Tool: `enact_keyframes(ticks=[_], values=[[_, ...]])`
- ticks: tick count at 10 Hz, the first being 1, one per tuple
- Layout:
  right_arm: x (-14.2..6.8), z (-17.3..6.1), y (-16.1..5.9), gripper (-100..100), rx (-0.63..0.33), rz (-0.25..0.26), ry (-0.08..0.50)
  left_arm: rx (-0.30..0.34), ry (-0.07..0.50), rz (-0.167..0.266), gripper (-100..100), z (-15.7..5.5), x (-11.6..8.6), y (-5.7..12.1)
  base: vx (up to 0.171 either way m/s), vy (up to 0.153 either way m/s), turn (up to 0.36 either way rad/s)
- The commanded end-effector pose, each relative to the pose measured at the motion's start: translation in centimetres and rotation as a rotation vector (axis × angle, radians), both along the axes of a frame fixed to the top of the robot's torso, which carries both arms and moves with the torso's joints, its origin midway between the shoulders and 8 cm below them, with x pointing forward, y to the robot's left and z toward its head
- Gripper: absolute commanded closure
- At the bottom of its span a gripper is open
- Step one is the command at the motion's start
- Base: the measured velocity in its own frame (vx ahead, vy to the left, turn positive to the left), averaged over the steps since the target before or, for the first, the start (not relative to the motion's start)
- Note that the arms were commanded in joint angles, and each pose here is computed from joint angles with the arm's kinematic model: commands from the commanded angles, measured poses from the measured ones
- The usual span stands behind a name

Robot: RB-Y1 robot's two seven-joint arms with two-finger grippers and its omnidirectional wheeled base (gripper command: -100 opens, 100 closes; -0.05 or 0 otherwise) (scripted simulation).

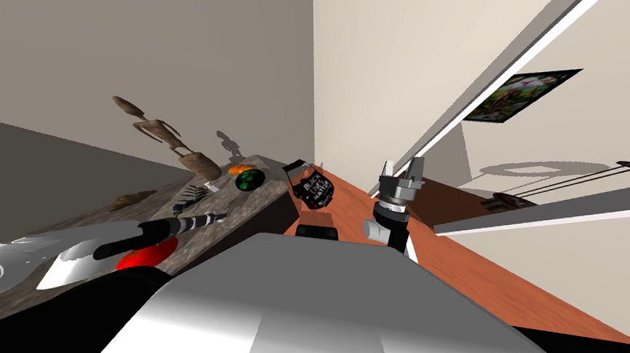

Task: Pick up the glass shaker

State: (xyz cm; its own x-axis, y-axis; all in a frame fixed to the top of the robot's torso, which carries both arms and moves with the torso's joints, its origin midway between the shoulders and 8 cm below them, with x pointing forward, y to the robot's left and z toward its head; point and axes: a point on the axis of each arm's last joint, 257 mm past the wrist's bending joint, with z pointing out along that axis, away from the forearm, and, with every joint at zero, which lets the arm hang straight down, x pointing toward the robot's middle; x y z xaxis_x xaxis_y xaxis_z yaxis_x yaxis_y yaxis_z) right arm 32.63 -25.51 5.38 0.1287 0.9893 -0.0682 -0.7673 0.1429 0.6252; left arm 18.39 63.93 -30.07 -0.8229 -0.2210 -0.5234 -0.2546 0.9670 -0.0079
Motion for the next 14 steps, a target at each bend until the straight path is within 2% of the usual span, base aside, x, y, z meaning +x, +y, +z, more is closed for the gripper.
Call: enact_keyframes(ticks=[1, 2, 3, 7, 8, 9, 12, 13, 14], values=[[0.0, 0.0, 0.0, 0, 0.0, 0.0, 0.0, -0.001, 0.0, 0.011, -100, -0.7, -1.0, 0.1, 0.034, 0.014, -0.064], [0.0, 0.0, 0.0, 0, 0.0, 0.0, 0.0, 0.0, -0.001, 0.007, -100, -0.5, -0.6, 0.2, 0.013, 0.007, -0.013], [0.0, 0.0, 0.0, 0, 0.0, 0.0, 0.0, -0.001, 0.0, 0.007, 100, -0.6, -0.7, 0.3, 0.0, 0.0, 0.0], [0.0, 0.0, 0.0, 0, 0.0, 0.0, 0.0, -0.001, 0.0, 0.007, 100, -0.6, -0.7, 0.2, 0.0, 0.0, 0.0], [0.0, 0.0, 0.0, 0, 0.0, 0.0, 0.0, -0.001, 0.0, 0.007, 0, -0.6, -0.7, 0.3, 0.0, 0.0, 0.0], [0.0, 0.0, 0.0, 0, 0.0, 0.0, 0.0, 0.0, 0.001, -0.006, 100, 0.2, 0.4, 0.1, -0.023, -0.011, 0.098], [0.0, 0.0, 0.0, 0, 0.0, 0.0, 0.0, -0.001, 0.002, -0.028, 100, 1.1, 2.1, -0.1, -0.042, -0.018, 0.092], [0.0, 0.0, 0.0, 0, 0.0, 0.0, 0.0, 0.001, 0.002, -0.023, 100, 0.9, 1.7, -0.1, -0.02, -0.013, 0.019], [0.0, 0.0, 0.0, 0, 0.0, 0.0, 0.0, 0.0, 0.002, -0.023, 0, 1.0, 1.8, -0.1, 0.0, 0.0, 0.0]])
